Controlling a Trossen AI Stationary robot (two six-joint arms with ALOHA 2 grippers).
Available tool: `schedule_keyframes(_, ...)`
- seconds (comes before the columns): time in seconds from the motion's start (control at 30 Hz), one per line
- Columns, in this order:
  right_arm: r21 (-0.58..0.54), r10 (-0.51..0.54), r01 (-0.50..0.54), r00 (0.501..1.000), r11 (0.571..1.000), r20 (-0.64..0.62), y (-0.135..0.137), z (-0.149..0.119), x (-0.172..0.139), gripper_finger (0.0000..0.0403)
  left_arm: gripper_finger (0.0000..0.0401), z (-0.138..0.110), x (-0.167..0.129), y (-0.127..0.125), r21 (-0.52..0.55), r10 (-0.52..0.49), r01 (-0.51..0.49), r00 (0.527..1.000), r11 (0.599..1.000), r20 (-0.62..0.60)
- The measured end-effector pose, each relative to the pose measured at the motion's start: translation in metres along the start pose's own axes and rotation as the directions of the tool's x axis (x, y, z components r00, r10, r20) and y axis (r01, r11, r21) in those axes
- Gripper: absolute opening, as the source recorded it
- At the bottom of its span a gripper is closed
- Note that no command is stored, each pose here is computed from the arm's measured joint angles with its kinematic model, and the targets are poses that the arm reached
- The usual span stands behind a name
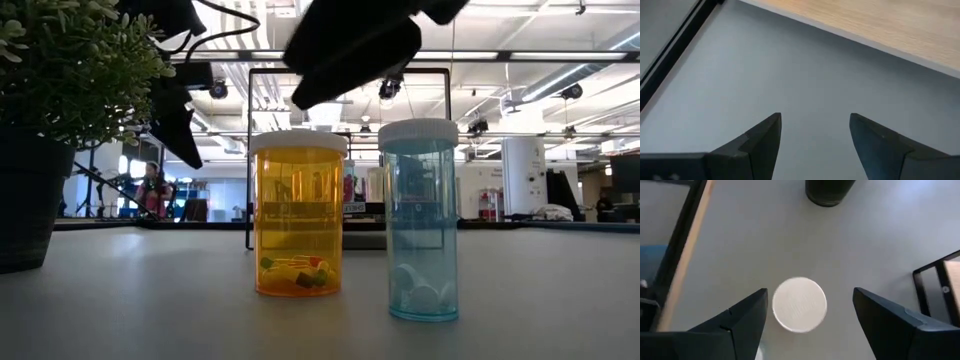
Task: Pick and place medicine bottles onto shelf by color
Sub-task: Put the orange pill bottle on the shelf aligned with the other orange pill bottles
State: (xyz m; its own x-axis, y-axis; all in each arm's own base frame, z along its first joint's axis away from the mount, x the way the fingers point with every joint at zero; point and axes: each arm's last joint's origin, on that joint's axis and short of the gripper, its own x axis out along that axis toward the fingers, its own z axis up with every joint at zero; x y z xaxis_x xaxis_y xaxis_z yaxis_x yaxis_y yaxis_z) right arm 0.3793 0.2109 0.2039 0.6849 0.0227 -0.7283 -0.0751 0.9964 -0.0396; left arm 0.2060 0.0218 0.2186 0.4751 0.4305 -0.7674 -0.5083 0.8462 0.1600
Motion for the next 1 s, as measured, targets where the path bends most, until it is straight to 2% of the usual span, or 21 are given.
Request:
schedule_keyframes(0.2,0.109,-0.005,0.006,1.000,0.994,-0.010,0.002,0.006,-0.001,0.0283,0.0219,0.000,0.000,0.000,0.001,0.001,-0.001,1.000,1.000,-0.002)
schedule_keyframes(0.3,0.195,-0.005,0.007,1.000,0.981,-0.013,0.002,0.006,0.000,0.0283,0.0219,0.000,0.000,0.000,0.003,0.002,-0.002,1.000,1.000,-0.004)
schedule_keyframes(0.43,0.255,-0.010,0.015,1.000,0.967,-0.024,0.003,0.003,0.005,0.0283,0.0219,0.000,0.000,0.000,0.003,0.001,-0.001,1.000,1.000,-0.004)
schedule_keyframes(0.63,0.245,-0.033,0.050,0.997,0.968,-0.073,0.006,-0.011,0.026,0.0283,0.0219,-0.001,0.000,0.000,0.006,0.002,-0.002,1.000,1.000,-0.005)
schedule_keyframes(1.0,0.254,-0.037,0.056,0.996,0.966,-0.078,0.005,-0.013,0.030,0.0281,0.0219,-0.001,0.000,0.000,0.013,0.002,-0.002,1.000,1.000,-0.005)
